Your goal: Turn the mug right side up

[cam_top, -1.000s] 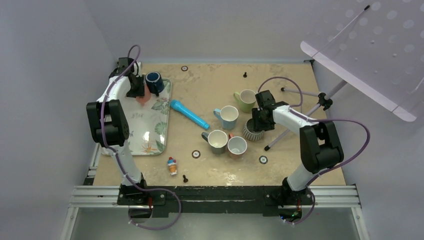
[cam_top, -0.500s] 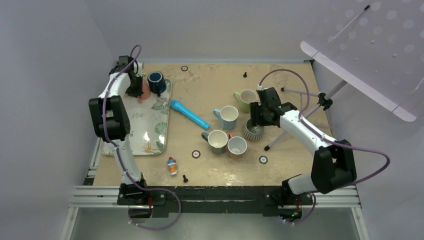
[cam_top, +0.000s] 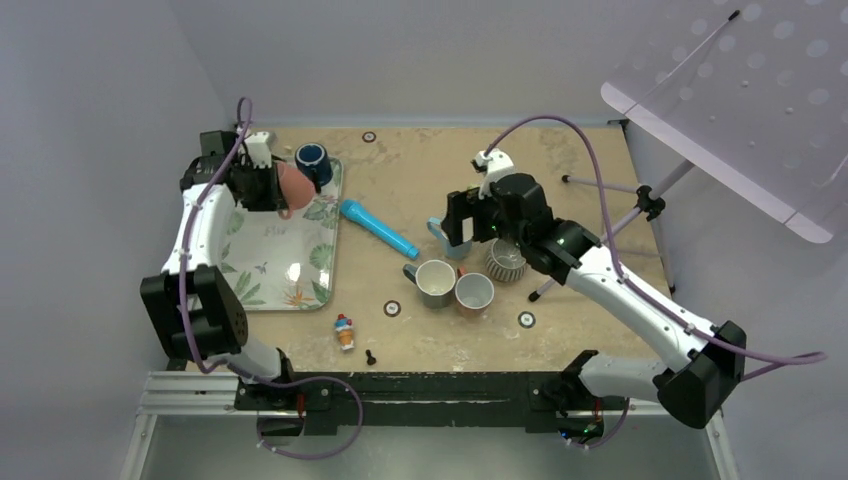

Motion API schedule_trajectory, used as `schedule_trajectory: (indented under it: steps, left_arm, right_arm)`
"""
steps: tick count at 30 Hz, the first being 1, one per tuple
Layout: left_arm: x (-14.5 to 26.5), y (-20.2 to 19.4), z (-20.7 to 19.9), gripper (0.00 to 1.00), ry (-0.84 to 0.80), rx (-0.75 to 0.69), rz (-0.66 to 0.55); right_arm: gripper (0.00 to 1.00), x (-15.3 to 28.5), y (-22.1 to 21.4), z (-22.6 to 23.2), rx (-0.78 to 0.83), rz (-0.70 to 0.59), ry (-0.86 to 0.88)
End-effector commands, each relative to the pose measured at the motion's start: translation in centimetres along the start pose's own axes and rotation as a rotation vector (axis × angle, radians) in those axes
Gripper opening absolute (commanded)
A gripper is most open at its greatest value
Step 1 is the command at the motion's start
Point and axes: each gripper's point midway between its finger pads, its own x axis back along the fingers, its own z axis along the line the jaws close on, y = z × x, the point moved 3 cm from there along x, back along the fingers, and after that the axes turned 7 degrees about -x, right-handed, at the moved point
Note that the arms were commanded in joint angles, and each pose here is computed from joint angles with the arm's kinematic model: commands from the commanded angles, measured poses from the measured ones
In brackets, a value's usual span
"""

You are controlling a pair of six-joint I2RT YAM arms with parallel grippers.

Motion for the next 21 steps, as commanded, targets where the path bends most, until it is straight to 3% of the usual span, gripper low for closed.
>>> schedule_trajectory:
  steps: [1,6,10,14,18,21]
  left_arm:
    - [5.0,2.9,-5.5,0.00,-0.257,-0.090,-0.237]
    - [10.7,3.1,-10.3,0.00,-0.484,-0.128,-0.343]
    - [15.4,2.7,-13.8,0.00,-0.646,-0.197,-0.418]
    - [17.4,1.7,-15.7,0.00,-0.744,-0.205,-0.442]
    - [18.6,0.6,-17.0,0.00,-0.812,-0.234,-0.457]
    - [19.3,-0.2,-18.0,0.00,-0.892,-0.266,-0.459]
  right_arm:
    - [0.98,0.8,4.0,10.6,-0.043,-0.180,0.411]
    - [0.98,0.7,5.2,18.5,-0.132,-0.202,0.789]
    - [0.98,0.9,7.3,21.6,-0.188,-0.272,0.933]
    - [0.98,0.2,8.8,22.6,-0.222,-0.332,0.971]
    - [0.90,0.2,9.8,24.3,-0.235,-0.344,1.068]
    - [0.72,0.3,10.3,25.5,-0.250,-0.328,1.147]
